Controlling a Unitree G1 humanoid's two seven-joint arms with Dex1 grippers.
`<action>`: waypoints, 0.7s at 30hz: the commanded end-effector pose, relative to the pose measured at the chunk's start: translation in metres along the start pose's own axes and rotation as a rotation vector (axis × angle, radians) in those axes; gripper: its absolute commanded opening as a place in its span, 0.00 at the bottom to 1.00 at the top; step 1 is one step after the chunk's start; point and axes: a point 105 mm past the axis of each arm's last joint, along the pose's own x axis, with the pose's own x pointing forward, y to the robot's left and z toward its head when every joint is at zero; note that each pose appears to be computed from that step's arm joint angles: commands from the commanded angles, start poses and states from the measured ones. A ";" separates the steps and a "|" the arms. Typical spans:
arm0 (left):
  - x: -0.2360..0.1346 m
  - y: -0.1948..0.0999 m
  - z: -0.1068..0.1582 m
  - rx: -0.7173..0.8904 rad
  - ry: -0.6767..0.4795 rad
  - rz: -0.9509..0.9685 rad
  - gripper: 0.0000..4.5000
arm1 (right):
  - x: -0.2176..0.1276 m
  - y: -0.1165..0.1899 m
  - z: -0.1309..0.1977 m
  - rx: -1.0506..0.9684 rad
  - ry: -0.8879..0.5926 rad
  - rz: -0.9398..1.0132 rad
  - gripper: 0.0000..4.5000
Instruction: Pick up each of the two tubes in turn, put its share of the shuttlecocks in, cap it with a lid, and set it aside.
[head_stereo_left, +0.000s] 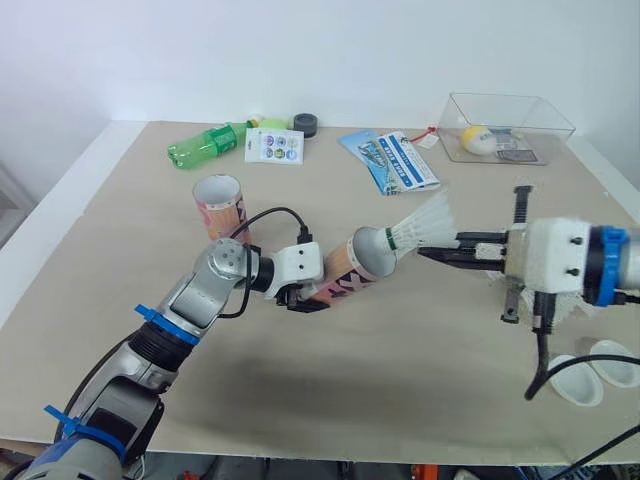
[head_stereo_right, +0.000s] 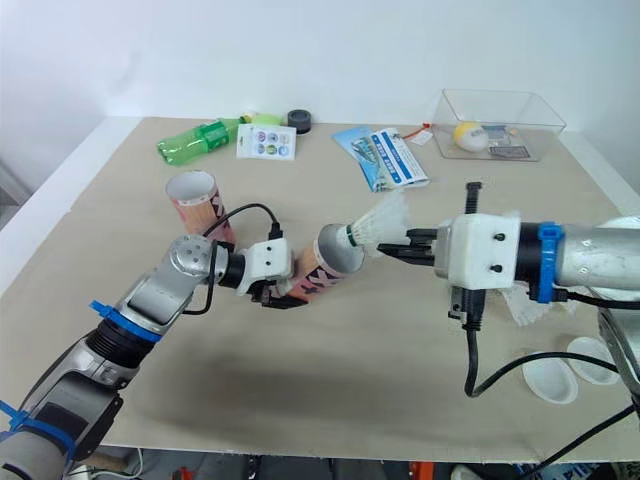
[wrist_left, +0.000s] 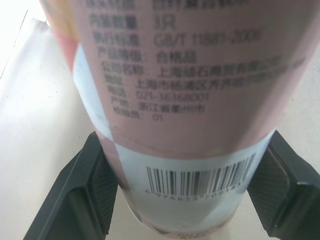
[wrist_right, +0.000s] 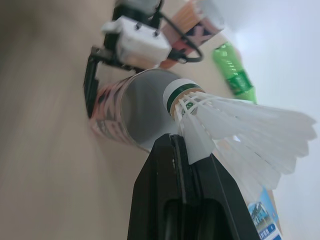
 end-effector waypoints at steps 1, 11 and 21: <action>0.006 -0.009 0.008 0.003 -0.021 -0.032 0.66 | 0.001 -0.004 -0.006 -0.127 0.041 0.078 0.02; 0.005 -0.011 0.007 -0.029 -0.014 0.003 0.66 | 0.025 -0.005 -0.005 -0.263 -0.012 0.187 0.45; -0.004 -0.010 -0.004 -0.066 0.014 0.042 0.66 | 0.005 -0.053 -0.013 0.257 -0.152 -0.163 0.98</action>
